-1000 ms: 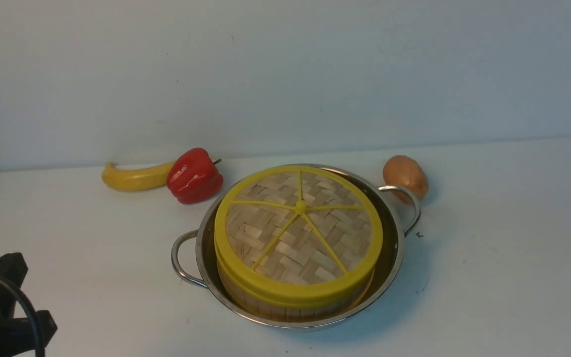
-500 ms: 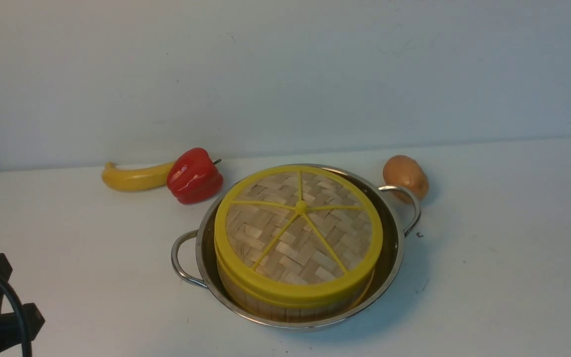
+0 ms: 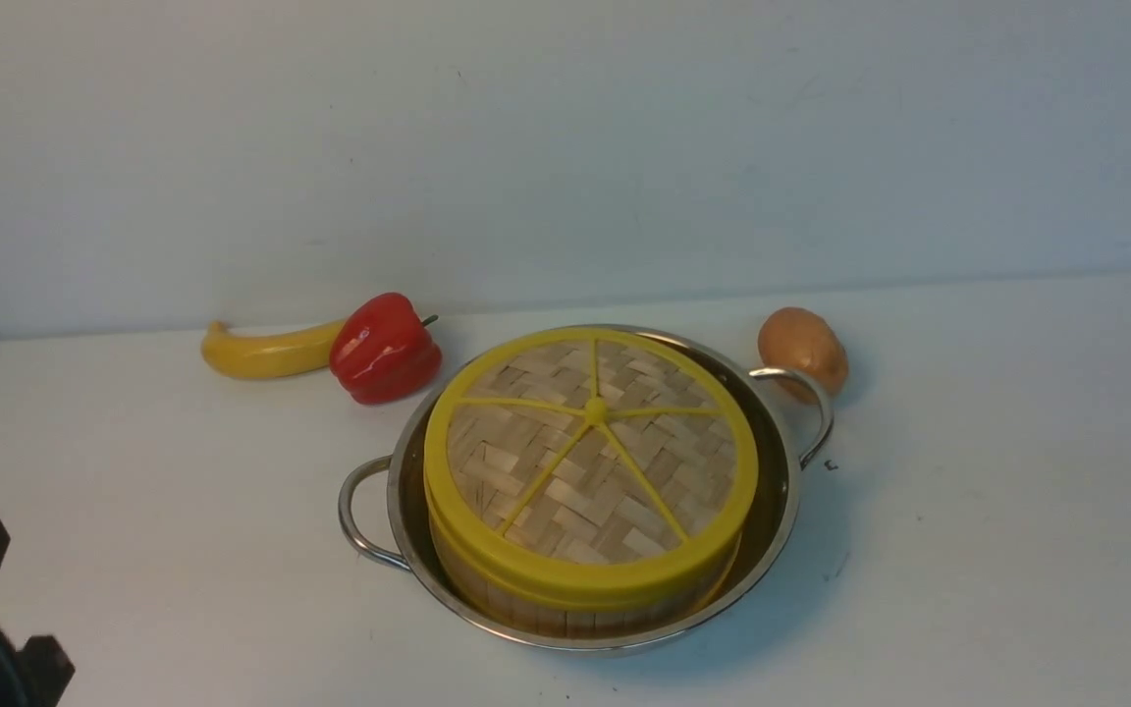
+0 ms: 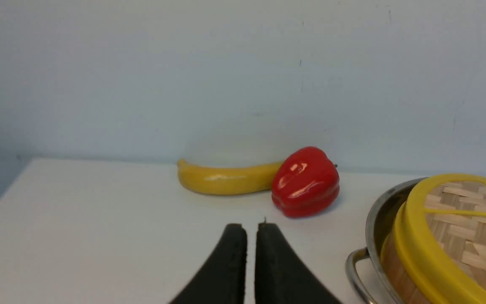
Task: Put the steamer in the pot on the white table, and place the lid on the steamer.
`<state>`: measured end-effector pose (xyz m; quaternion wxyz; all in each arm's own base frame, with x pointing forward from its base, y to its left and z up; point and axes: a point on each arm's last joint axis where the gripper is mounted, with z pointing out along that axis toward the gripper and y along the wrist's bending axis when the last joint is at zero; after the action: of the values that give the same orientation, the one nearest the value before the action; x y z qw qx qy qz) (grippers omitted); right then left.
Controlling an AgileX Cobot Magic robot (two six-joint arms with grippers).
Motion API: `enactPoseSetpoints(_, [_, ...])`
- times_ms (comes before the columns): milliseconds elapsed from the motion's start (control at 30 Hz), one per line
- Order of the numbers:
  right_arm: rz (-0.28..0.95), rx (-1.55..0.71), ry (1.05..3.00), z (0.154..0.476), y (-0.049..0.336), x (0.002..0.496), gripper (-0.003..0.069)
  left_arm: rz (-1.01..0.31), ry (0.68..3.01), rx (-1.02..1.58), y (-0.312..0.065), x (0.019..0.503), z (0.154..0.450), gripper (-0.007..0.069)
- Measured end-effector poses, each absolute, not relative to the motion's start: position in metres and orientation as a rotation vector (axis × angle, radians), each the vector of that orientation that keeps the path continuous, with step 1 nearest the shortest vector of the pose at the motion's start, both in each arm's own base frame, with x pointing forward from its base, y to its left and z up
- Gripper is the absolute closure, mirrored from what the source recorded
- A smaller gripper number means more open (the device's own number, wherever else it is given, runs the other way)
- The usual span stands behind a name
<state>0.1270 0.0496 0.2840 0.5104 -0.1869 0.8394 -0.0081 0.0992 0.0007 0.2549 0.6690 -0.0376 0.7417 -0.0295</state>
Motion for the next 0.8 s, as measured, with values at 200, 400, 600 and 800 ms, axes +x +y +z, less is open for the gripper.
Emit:
enactPoseSetpoints(200, [0.006, -0.460, 1.996, 0.286, 0.052, 0.127, 0.0587, 0.017, 1.654, -0.001, 0.001, 0.069, 0.204, 0.0586])
enactPoseSetpoints(400, [0.024, -0.466, 1.979, 0.287, 0.054, 0.128, 0.0565, 0.059, 1.674, 0.006, 0.003, 0.057, 0.195, 0.0573])
enactPoseSetpoints(600, [0.031, -0.467, 1.973, 0.288, 0.054, 0.128, 0.0537, 0.067, 1.732, 0.005, 0.003, 0.056, 0.189, 0.0555])
enactPoseSetpoints(800, [0.033, -0.468, 1.971, 0.288, 0.054, 0.128, 0.0512, 0.068, 1.733, 0.005, 0.003, 0.056, 0.189, 0.0549])
